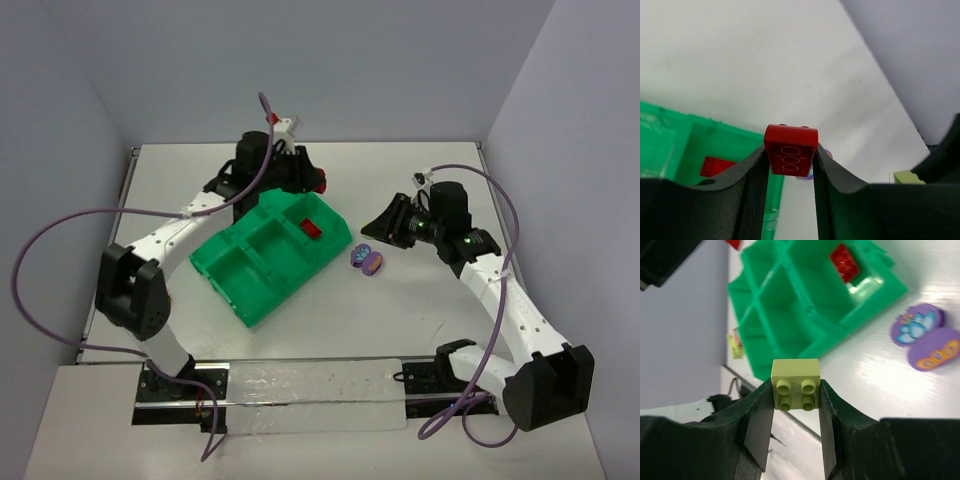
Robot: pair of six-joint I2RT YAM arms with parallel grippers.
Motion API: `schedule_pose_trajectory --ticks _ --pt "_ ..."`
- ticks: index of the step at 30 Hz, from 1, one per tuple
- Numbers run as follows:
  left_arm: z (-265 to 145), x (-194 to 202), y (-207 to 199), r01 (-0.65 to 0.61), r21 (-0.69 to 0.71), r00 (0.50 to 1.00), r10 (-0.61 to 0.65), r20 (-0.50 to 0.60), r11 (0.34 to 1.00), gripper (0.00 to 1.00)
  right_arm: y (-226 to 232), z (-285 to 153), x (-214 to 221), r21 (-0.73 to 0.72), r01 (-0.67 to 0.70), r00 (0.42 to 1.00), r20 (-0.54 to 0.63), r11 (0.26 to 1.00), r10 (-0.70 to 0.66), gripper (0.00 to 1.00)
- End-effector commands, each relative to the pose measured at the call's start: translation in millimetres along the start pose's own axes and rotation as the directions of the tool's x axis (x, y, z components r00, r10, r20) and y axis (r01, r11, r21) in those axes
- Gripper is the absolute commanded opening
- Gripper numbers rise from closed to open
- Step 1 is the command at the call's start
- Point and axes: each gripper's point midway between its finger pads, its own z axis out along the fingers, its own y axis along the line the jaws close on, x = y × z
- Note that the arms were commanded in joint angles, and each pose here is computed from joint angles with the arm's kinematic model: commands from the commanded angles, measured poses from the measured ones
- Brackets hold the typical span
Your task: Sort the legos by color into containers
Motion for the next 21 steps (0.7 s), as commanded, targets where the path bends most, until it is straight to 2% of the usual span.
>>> schedule_pose_trajectory --ticks 1,11,12,14,16,18,19,21 --pt "22 34 30 0.141 -0.219 0.987 -0.153 -0.043 0.966 0.0 -28 -14 -1 0.161 0.06 0.997 0.037 0.985 -0.067 0.02" --pt "37 70 53 0.126 -0.382 0.981 -0.173 -0.091 0.915 0.0 -37 -21 -1 0.212 0.078 0.994 0.052 0.974 -0.091 0.08" --pt "39 71 56 0.126 -0.396 0.979 -0.179 -0.097 0.909 0.03 -37 -21 0 0.212 0.077 0.995 0.051 0.974 -0.09 0.1" --pt "40 77 60 0.121 -0.417 0.976 -0.184 -0.115 0.901 0.13 -37 -21 0 0.212 0.079 0.995 0.051 0.974 -0.091 0.11" --pt "39 82 62 0.118 -0.43 0.974 -0.189 -0.126 0.895 0.31 -37 -23 0 0.218 0.085 0.994 0.053 0.972 -0.099 0.13" --pt "37 82 61 0.121 -0.422 0.974 -0.189 -0.124 0.899 0.44 -38 -24 0 0.224 0.088 0.993 0.054 0.971 -0.103 0.14" --pt "35 80 58 0.124 -0.414 0.975 -0.189 -0.12 0.902 0.59 -38 -24 -1 0.225 0.091 0.993 0.055 0.97 -0.106 0.14" --pt "32 80 56 0.128 -0.405 0.975 -0.189 -0.115 0.905 0.69 -37 -24 0 0.221 0.094 0.993 0.049 0.971 -0.108 0.14"
